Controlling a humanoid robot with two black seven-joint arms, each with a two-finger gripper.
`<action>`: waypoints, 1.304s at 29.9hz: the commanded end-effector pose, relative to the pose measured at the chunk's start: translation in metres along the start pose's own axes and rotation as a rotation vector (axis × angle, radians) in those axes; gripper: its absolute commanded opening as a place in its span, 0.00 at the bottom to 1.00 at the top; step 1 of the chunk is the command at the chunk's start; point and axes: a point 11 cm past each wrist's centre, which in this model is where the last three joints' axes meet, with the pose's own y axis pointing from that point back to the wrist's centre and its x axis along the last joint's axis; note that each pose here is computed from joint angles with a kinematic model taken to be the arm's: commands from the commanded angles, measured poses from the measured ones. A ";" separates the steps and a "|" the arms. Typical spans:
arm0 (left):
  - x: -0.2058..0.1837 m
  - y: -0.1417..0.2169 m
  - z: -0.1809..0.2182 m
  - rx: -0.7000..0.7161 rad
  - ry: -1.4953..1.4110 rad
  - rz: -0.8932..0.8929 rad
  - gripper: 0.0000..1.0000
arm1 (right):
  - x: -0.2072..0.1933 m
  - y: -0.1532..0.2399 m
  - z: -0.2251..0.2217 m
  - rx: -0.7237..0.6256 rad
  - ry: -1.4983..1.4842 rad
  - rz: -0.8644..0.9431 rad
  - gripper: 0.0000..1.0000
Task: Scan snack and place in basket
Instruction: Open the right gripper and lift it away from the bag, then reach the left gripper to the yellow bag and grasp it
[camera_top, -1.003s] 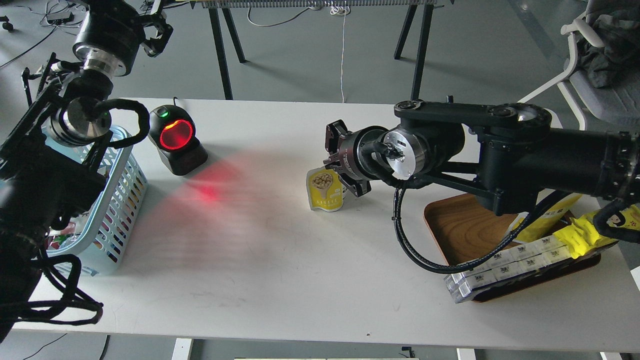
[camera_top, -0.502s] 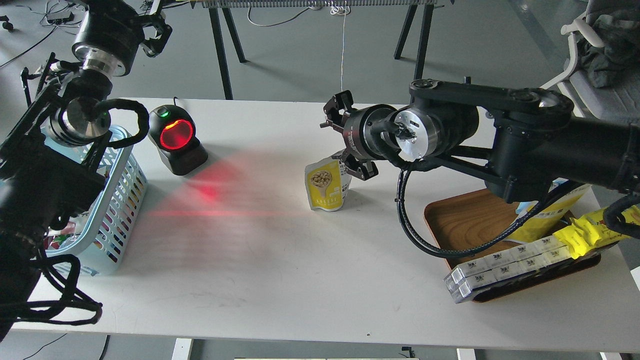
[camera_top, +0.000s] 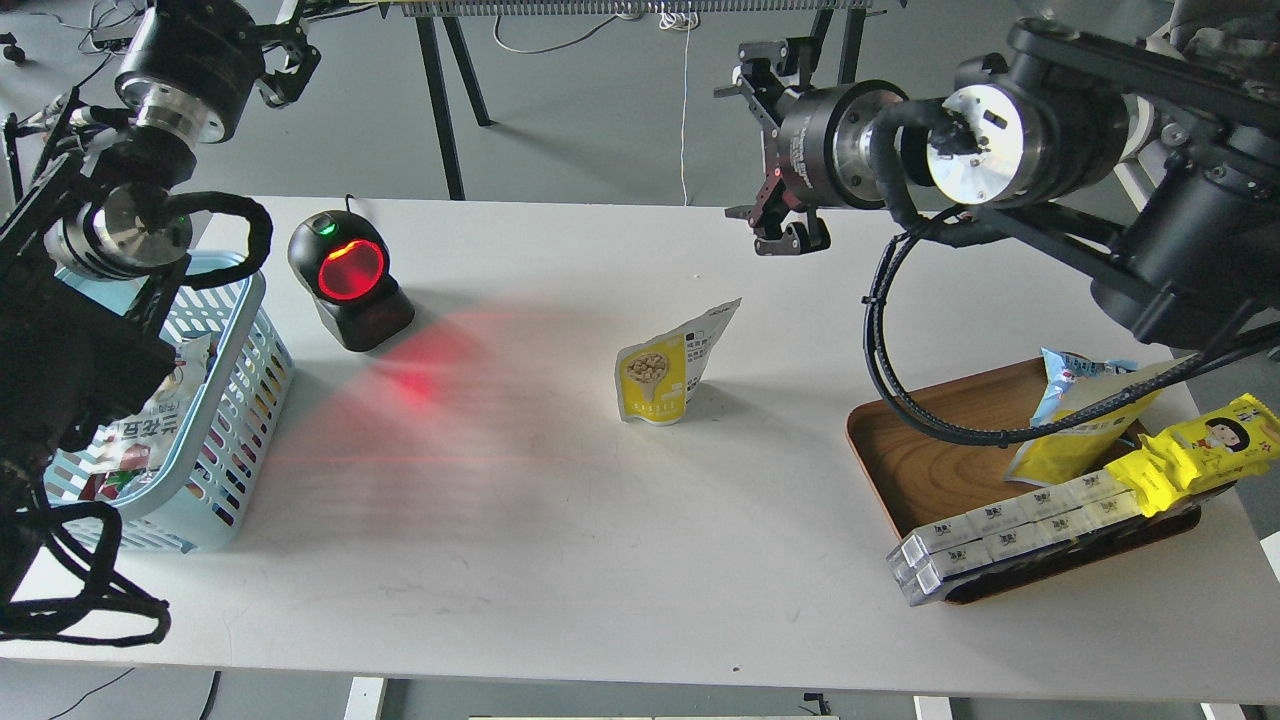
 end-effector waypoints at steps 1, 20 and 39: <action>-0.008 -0.009 0.021 0.052 -0.245 -0.042 1.00 | 0.035 0.016 -0.021 0.074 -0.083 0.046 0.99; -0.083 0.088 0.128 0.220 -1.196 -0.550 1.00 | 0.236 0.015 -0.009 0.521 -0.344 -0.026 0.99; -0.183 0.103 -0.038 0.080 -2.143 -1.125 1.00 | 0.282 0.030 0.038 0.711 -0.415 -0.016 0.99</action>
